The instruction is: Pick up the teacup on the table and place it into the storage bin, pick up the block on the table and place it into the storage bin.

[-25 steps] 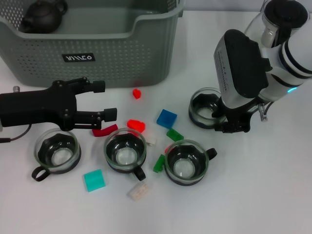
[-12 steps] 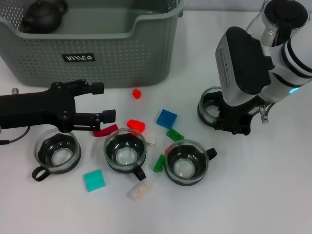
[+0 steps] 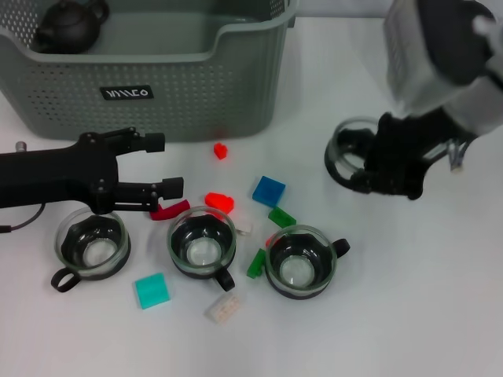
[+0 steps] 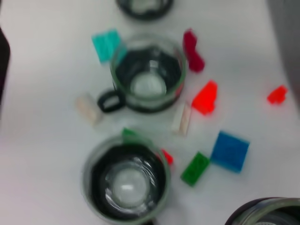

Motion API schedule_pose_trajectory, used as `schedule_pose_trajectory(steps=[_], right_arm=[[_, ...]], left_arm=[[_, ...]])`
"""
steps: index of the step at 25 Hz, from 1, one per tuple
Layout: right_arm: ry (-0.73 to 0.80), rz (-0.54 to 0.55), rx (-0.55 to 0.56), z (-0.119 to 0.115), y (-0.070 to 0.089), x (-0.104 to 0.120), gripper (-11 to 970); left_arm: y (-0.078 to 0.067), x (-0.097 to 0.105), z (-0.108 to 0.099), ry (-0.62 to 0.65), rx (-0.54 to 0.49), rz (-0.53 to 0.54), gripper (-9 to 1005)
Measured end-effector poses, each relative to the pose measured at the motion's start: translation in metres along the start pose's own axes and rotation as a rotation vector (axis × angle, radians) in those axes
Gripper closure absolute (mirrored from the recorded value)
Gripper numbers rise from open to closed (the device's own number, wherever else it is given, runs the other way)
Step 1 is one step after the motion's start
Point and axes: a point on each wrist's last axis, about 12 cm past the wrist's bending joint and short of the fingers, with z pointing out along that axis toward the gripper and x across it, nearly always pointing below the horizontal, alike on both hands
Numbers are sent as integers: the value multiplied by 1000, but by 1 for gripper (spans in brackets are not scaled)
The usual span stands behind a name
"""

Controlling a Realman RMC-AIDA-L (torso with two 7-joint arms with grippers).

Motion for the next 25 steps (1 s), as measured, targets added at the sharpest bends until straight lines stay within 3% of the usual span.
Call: schedule_pose_trajectory(steps=[4, 5, 6, 7, 8, 9, 10, 13, 19, 22, 25], right_arm=[[-86, 8, -23, -30, 7, -21, 902], [-152, -9, -37, -46, 9, -40, 902], [-152, -9, -37, -46, 9, -40, 902], [-224, -39, -50, -58, 9, -61, 902], [-224, -39, -50, -58, 9, -61, 902], [-286, -79, -40, -67, 6, -84, 902], [-286, -79, -40, -67, 6, -84, 902], [-341, -125, -4, -73, -3, -112, 902], [-430, -168, 127, -71, -30, -155, 902], [-482, -172, 249, -58, -54, -174, 903], [-497, -143, 302, -46, -67, -176, 903]], left_arm=[[2, -1, 1, 2, -6, 5, 70], [2, -2, 1, 2, -5, 6, 70], [2, -2, 1, 2, -7, 7, 71], [2, -2, 2, 3, -9, 8, 71], [3, -2, 2, 4, -13, 9, 71], [3, -2, 2, 5, -17, 10, 71], [4, -2, 2, 6, -21, 10, 71], [5, -2, 2, 9, -30, 11, 71], [7, 0, -2, 21, -51, 8, 71], [7, 0, -2, 20, -54, 9, 71], [7, 0, -1, 15, -54, 8, 72]])
